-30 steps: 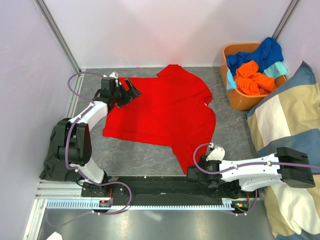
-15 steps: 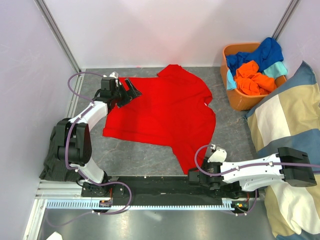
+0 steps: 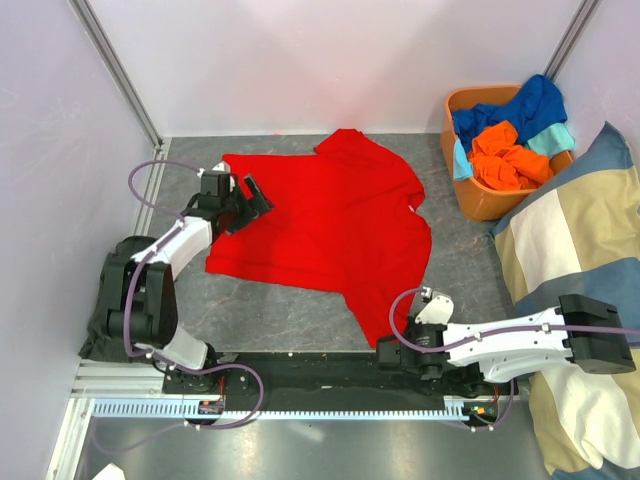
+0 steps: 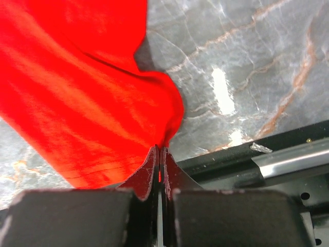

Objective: Fold and stack the t-shirts
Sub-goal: Grap the side of the flattened tshirt closest away from the robot with both arms

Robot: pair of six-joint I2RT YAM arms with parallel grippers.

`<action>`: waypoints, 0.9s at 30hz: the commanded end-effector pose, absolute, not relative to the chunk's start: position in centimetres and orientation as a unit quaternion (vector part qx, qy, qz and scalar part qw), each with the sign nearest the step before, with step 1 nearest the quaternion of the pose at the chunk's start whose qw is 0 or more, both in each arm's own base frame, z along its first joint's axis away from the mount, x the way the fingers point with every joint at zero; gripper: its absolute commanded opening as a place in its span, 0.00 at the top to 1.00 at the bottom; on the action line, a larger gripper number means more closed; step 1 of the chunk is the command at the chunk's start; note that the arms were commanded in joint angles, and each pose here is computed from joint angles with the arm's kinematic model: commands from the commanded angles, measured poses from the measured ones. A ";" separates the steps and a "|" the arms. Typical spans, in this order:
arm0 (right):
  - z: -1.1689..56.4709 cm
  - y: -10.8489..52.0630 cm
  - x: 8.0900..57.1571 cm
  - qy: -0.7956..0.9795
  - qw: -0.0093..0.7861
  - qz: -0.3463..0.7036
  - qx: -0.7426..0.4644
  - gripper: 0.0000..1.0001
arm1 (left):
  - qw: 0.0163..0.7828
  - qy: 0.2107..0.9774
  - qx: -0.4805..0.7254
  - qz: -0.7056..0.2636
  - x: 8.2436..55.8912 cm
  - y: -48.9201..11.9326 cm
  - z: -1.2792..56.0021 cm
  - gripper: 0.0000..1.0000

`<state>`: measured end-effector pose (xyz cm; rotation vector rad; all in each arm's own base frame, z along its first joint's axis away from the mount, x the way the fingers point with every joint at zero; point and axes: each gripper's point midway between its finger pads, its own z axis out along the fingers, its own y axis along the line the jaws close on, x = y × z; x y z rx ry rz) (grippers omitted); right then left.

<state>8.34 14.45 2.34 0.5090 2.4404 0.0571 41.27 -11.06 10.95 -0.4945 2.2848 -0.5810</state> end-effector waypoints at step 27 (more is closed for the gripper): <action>6.3 15.2 10.6 0.910 0.384 0.074 0.140 1.00 | 0.362 0.843 -0.392 0.065 29.1 1.8 8.1 0.20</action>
